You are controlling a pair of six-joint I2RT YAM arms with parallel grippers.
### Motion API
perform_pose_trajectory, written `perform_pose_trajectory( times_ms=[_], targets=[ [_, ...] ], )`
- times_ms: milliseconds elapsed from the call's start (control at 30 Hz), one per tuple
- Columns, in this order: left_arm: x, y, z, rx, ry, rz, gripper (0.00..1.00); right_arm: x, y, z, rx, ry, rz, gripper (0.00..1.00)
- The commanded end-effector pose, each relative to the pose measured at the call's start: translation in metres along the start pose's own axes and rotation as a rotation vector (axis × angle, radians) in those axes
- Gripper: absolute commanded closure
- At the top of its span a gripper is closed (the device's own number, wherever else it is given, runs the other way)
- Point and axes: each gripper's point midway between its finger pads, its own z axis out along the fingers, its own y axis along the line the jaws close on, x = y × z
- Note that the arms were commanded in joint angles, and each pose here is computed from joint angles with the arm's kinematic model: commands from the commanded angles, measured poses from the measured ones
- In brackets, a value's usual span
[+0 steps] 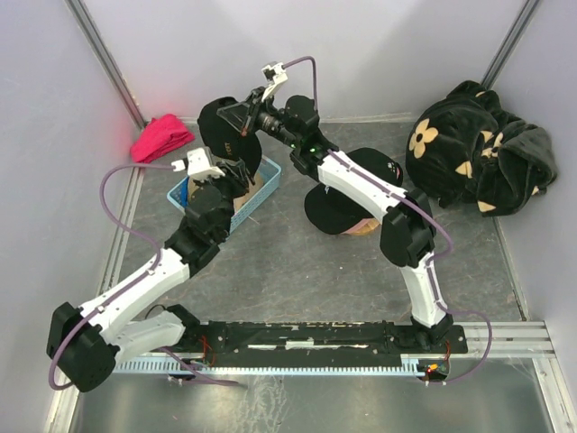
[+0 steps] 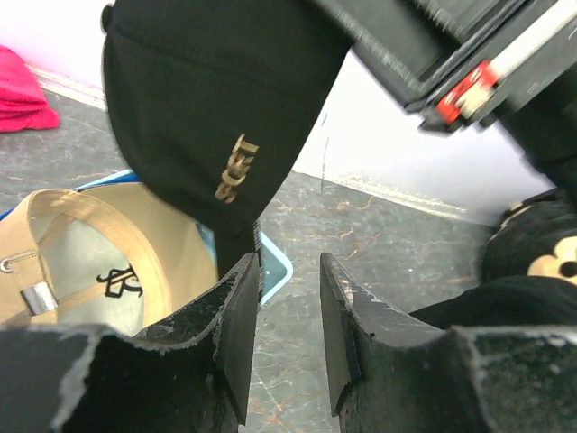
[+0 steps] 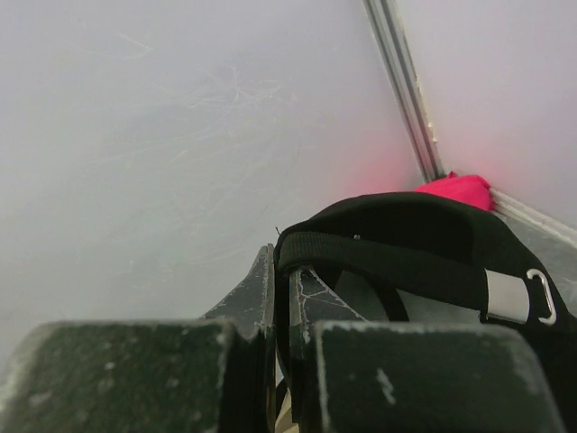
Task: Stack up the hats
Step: Pick up the hat from the bin.
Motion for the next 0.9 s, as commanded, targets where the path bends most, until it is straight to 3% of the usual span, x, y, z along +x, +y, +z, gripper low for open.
perform_pose_trajectory(
  times_ms=[0, 233, 367, 700, 867],
  targets=[
    [-0.012, 0.000, -0.012, -0.041, -0.093, 0.077, 0.59, -0.085, 0.043, -0.020, -0.019, -0.138, -0.107, 0.99],
    [0.030, 0.013, -0.026, -0.185, -0.079, 0.164, 0.57, -0.096, 0.049, -0.035, 0.018, -0.141, -0.115, 0.98],
    [0.051, 0.026, -0.033, -0.248, -0.094, 0.143, 0.55, -0.108, 0.055, -0.045, 0.031, -0.162, -0.121, 0.98],
    [0.070, 0.053, -0.046, -0.257, -0.156, 0.017, 0.54, -0.147, 0.083, -0.066, 0.015, -0.232, -0.066, 0.98],
    [0.075, 0.038, -0.045, -0.156, -0.167, 0.003, 0.53, -0.152, 0.086, -0.076, 0.025, -0.250, -0.052, 0.98]
  ],
)
